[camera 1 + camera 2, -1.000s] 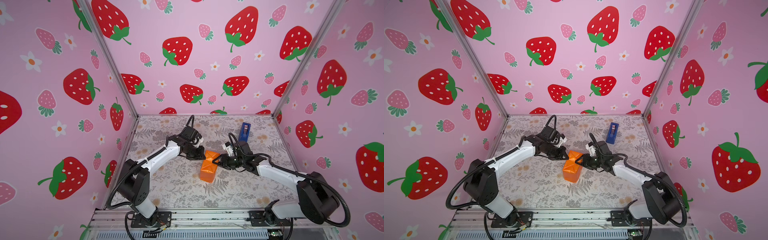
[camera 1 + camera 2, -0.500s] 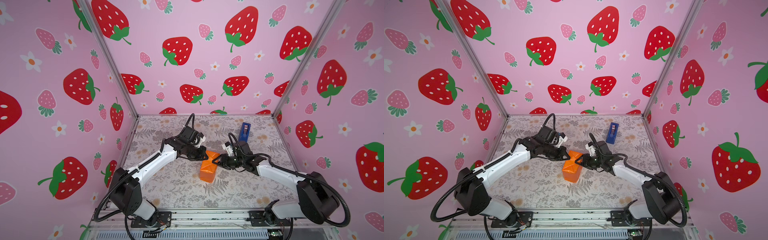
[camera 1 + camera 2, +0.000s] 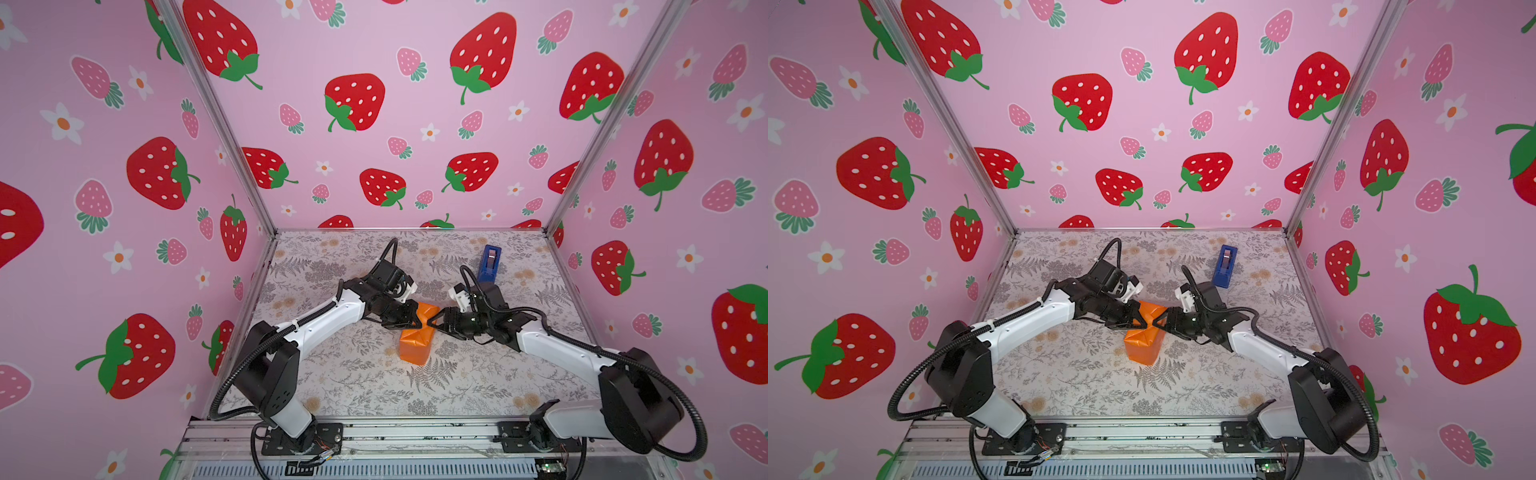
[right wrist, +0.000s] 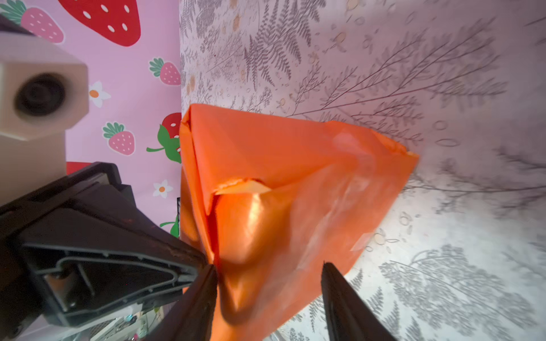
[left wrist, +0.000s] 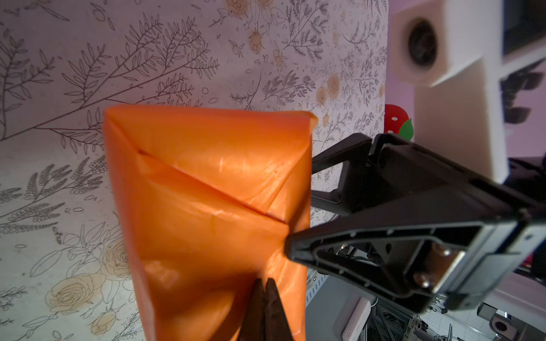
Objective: Wrap a gift box in wrapping paper
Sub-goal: Fold the wrapping paper in the gift box.
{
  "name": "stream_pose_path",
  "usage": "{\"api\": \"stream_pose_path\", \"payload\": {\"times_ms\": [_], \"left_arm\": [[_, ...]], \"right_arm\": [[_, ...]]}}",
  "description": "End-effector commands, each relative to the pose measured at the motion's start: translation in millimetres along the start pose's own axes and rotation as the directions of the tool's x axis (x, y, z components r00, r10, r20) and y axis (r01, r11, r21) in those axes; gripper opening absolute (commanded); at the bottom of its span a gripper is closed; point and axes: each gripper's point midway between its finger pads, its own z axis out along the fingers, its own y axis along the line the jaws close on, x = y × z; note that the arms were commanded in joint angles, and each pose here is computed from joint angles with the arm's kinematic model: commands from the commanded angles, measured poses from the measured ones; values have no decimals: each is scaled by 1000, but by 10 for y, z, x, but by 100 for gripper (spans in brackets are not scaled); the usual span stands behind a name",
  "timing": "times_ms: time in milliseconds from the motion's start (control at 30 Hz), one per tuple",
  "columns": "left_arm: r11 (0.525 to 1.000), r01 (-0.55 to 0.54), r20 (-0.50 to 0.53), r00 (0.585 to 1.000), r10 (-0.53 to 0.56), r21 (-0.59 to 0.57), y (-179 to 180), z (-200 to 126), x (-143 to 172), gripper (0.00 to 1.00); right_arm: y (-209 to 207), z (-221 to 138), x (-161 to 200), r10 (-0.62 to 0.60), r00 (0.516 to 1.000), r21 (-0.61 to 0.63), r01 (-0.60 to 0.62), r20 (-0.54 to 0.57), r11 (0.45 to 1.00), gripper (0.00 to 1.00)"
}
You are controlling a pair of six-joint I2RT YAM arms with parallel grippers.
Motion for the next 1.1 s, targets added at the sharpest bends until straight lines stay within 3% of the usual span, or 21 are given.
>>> {"api": "stream_pose_path", "payload": {"times_ms": [0, 633, 1067], "left_arm": [[996, 37, -55, 998, -42, -85, 254, 75, 164, 0], [996, 41, -63, 997, -47, -85, 253, 82, 170, 0], [995, 46, -77, 996, -53, -91, 280, 99, 221, 0]], "right_arm": [[-27, -206, -197, 27, 997, 16, -29, 74, 999, 54], [138, -9, -341, -1, 1000, -60, 1, -5, 998, 37], [222, 39, -417, -18, 1000, -79, 18, -5, 997, 16]]}}
